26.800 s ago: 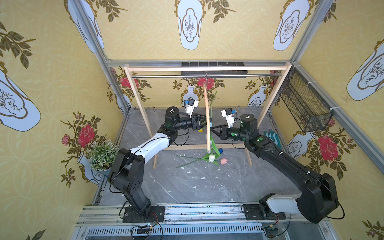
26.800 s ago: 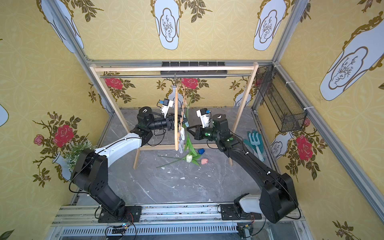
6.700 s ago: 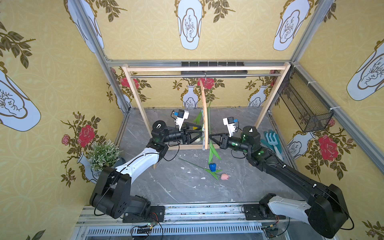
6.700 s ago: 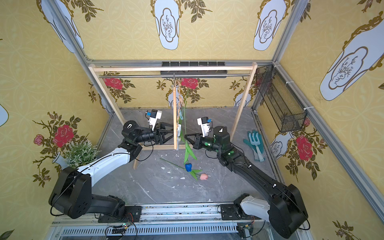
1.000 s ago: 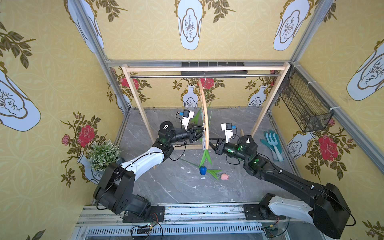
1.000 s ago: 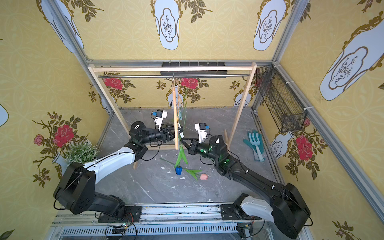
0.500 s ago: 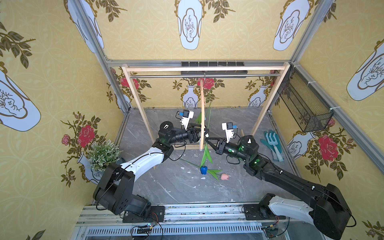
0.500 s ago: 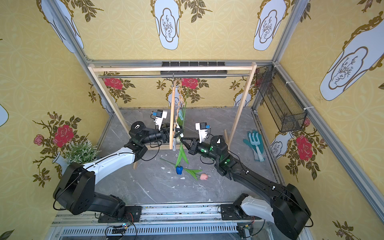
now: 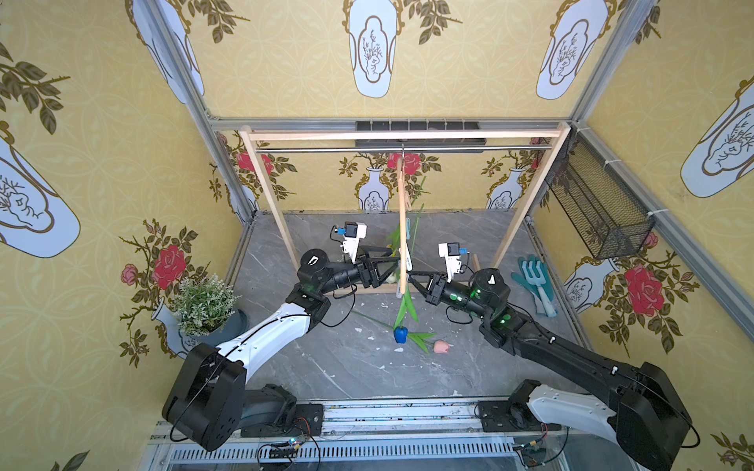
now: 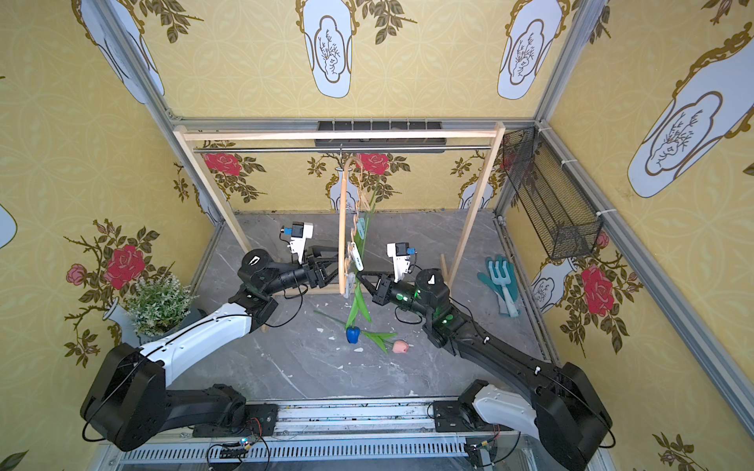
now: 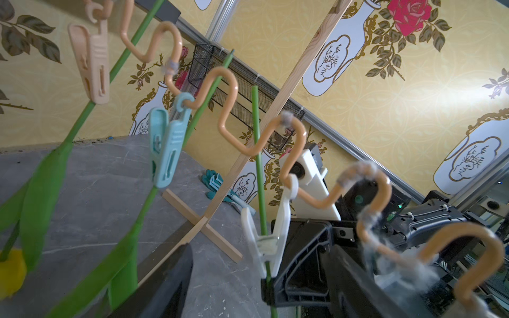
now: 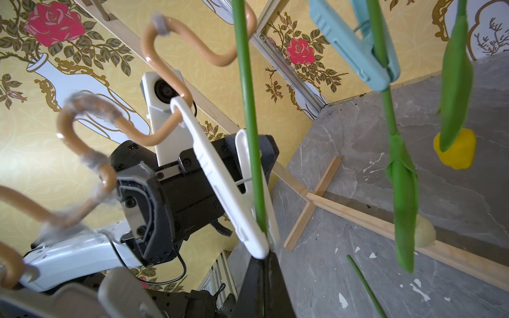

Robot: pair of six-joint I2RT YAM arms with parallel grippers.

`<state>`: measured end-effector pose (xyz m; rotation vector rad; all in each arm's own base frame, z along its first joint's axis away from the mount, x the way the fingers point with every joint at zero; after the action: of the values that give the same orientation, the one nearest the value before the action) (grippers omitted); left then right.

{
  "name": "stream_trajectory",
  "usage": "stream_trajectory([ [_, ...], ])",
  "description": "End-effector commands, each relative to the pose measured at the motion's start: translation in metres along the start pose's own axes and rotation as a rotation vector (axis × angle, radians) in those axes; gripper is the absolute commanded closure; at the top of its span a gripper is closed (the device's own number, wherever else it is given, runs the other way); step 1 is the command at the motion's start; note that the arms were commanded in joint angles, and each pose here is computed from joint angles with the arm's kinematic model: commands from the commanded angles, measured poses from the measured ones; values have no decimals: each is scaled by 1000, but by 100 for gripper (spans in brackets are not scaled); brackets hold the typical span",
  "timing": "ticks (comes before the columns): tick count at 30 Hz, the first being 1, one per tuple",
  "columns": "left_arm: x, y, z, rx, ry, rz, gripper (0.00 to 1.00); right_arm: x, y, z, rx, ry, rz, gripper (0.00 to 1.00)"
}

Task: Dry the flowers on a clothes hanger
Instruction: Clamp the flower onto the hanger.

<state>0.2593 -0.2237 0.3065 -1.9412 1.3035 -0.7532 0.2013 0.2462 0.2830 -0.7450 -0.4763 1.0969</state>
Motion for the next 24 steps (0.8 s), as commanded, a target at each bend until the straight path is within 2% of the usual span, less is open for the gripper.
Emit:
stream_trajectory([
  [1,-10,8,7,18,-90,0,20,-2,-5,4,-5,-30,-38,98],
  [4,-24,15,6,24,-158,-5,20,-3,-2,0,7,-17,-35,89],
  [9,-45,22,1,40,-257,-6,19,-11,2,-11,24,41,-37,68],
  [13,-58,22,-3,56,-339,-21,20,-21,5,-26,46,143,-26,62],
  [16,-71,21,0,43,-450,-51,20,-34,6,-35,55,236,-31,59],
  [22,-95,22,7,-43,-659,-112,19,-68,2,-53,46,491,-94,46],
  [23,-98,23,7,-65,-679,-110,19,-73,2,-56,40,538,-104,30],
  [24,-100,23,6,-81,-696,-104,19,-76,1,-58,33,569,-107,29],
])
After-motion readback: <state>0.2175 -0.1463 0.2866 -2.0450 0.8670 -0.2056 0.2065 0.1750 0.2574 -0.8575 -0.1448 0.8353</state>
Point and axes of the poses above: each gripper's point midway between its finger pads, its own x axis out along the fingers, its own z axis along the line the jaws close on, y = z × x, the point moved 7 cm from there along -x, back along the fingers, and after that the axes turned 4 degrees about -x, right-handed, at the moved point
